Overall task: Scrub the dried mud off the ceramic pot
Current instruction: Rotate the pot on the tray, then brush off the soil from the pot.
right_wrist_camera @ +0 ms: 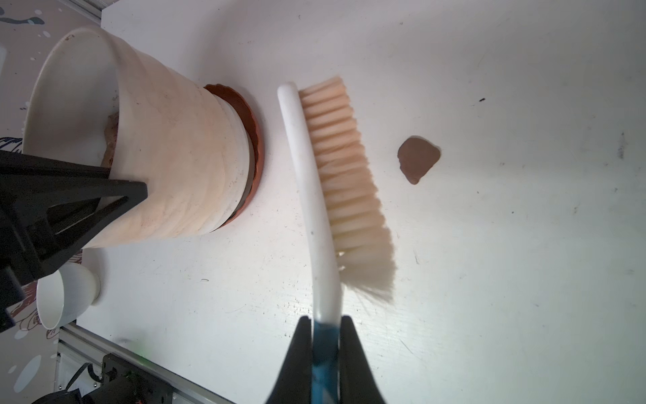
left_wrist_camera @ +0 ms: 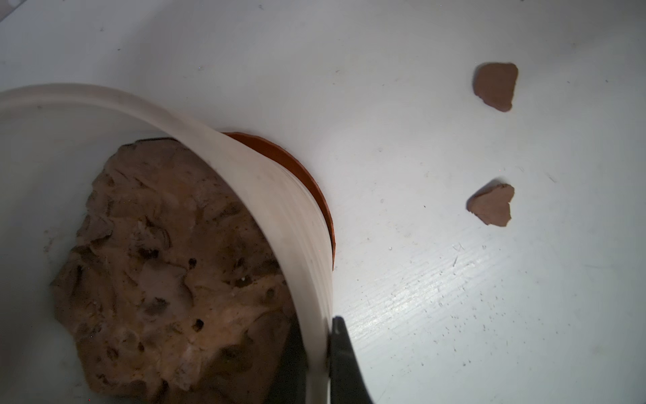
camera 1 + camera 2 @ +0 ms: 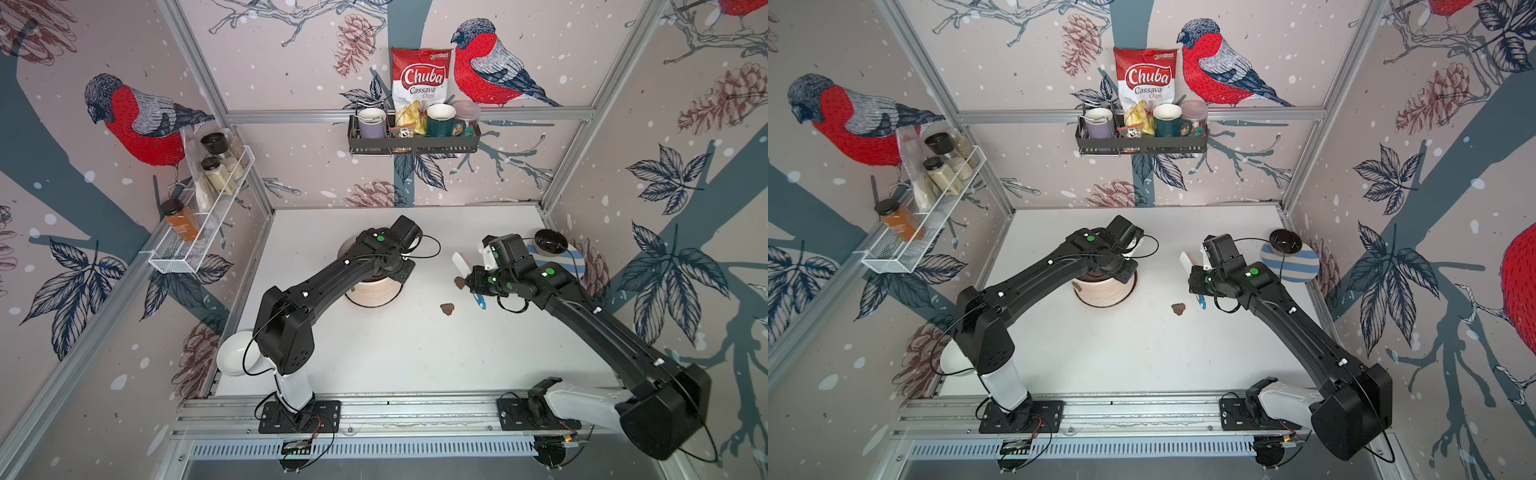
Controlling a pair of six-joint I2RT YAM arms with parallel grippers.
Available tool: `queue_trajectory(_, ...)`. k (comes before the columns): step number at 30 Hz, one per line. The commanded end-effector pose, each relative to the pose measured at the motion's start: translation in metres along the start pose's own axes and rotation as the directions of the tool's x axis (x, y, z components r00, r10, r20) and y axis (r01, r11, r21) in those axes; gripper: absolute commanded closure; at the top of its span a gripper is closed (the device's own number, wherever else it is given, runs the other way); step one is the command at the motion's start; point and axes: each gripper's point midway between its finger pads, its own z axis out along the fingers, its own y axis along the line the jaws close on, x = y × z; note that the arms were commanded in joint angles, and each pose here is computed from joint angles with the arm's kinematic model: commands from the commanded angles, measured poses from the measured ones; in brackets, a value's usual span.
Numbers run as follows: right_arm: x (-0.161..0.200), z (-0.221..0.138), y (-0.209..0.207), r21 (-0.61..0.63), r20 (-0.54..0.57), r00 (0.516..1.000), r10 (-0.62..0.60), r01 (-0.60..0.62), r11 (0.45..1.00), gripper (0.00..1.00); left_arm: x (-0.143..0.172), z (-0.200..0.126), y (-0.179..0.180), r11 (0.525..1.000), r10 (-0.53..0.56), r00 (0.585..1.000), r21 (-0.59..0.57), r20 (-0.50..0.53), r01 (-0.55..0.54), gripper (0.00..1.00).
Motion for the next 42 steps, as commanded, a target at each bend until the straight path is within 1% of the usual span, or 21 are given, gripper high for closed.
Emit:
queue_trajectory(1,-0.007,0.002,0.008,-0.041,0.021,1.0,0.012,-0.011,0.999,1.0,-0.055,-0.018,0.016,0.959,-0.238,0.936,-0.09,0.258,0.269,1.0)
queue_trajectory(4,-0.007,0.002,0.009,-0.045,0.019,1.0,0.012,-0.011,0.999,1.0,-0.067,-0.009,0.001,0.924,-0.364,0.889,-0.014,0.278,0.383,1.0)
queue_trajectory(6,-0.008,-0.001,0.008,-0.038,0.032,0.999,0.012,-0.01,0.999,1.0,-0.08,-0.004,-0.006,0.885,-0.454,0.842,0.039,0.292,0.464,1.0)
queue_trajectory(8,-0.009,-0.003,0.004,-0.02,0.044,0.999,0.013,-0.012,1.0,1.0,-0.091,0.001,-0.009,0.845,-0.526,0.796,0.073,0.298,0.531,1.0)
queue_trajectory(12,-0.006,-0.004,-0.002,0.004,0.061,0.998,-0.018,0.018,1.0,1.0,-0.114,0.014,-0.02,0.745,-0.662,0.691,0.159,0.29,0.648,1.0)
queue_trajectory(14,-0.002,0.001,0.003,-0.004,0.065,0.994,-0.093,0.094,0.996,1.0,-0.124,0.021,-0.025,0.7,-0.711,0.643,0.198,0.283,0.687,1.0)
queue_trajectory(15,0.002,0.004,0.007,-0.014,0.058,0.989,-0.139,0.14,0.99,1.0,-0.131,0.024,-0.027,0.687,-0.724,0.629,0.209,0.284,0.696,1.0)
queue_trajectory(18,0.016,0.007,0.024,-0.059,0.055,0.956,-0.287,0.29,0.955,1.0,-0.146,0.037,-0.029,0.671,-0.739,0.613,0.219,0.281,0.708,1.0)
queue_trajectory(19,0.023,0.008,0.031,-0.08,0.049,0.936,-0.349,0.352,0.933,1.0,-0.153,0.04,-0.03,0.67,-0.741,0.613,0.232,0.275,0.705,0.97)
queue_trajectory(20,0.03,0.009,0.039,-0.096,0.043,0.909,-0.414,0.416,0.904,1.0,-0.158,0.044,-0.031,0.669,-0.742,0.617,0.245,0.261,0.702,0.91)
queue_trajectory(21,0.037,0.011,0.044,-0.103,0.033,0.881,-0.472,0.473,0.875,1.0,-0.164,0.043,-0.033,0.664,-0.748,0.617,0.266,0.246,0.699,0.87)
queue_trajectory(24,0.054,0.014,0.053,-0.104,0.013,0.784,-0.621,0.619,0.779,1.0,-0.176,0.042,-0.04,0.675,-0.735,0.647,0.316,0.205,0.667,0.75)
queue_trajectory(26,0.06,0.015,0.059,-0.113,0.0,0.737,-0.676,0.671,0.732,1.0,-0.18,0.033,-0.045,0.689,-0.716,0.671,0.352,0.193,0.634,0.65)
queue_trajectory(28,0.065,0.017,0.066,-0.135,-0.009,0.705,-0.709,0.702,0.699,1.0,-0.183,0.02,-0.049,0.7,-0.692,0.701,0.4,0.175,0.591,0.5)
queue_trajectory(31,0.07,0.021,0.075,-0.159,-0.03,0.653,-0.756,0.744,0.649,1.0,-0.177,-0.005,-0.047,0.73,-0.647,0.743,0.42,0.17,0.539,0.45)
queue_trajectory(34,0.074,0.028,0.082,-0.168,-0.063,0.609,-0.791,0.775,0.61,0.99,-0.165,-0.033,-0.041,0.781,-0.58,0.79,0.41,0.199,0.471,0.44)
queue_trajectory(35,0.076,0.03,0.085,-0.177,-0.072,0.586,-0.807,0.789,0.588,0.99,-0.156,-0.045,-0.037,0.804,-0.55,0.807,0.395,0.213,0.444,0.44)
queue_trajectory(37,0.074,0.031,0.092,-0.196,-0.065,0.575,-0.816,0.794,0.575,0.99,-0.142,-0.065,-0.027,0.835,-0.509,0.826,0.37,0.241,0.407,0.45)
queue_trajectory(38,0.071,0.03,0.096,-0.204,-0.052,0.574,-0.817,0.795,0.571,1.0,-0.132,-0.067,-0.022,0.848,-0.492,0.836,0.351,0.243,0.397,0.46)
queue_trajectory(40,0.061,0.027,0.103,-0.217,0.002,0.598,-0.802,0.783,0.583,1.0,-0.115,-0.08,-0.006,0.861,-0.479,0.837,0.328,0.266,0.389,0.44)
queue_trajectory(42,0.048,0.025,0.109,-0.24,0.066,0.637,-0.768,0.757,0.607,1.0,-0.097,-0.094,0.016,0.862,-0.486,0.824,0.313,0.291,0.398,0.37)
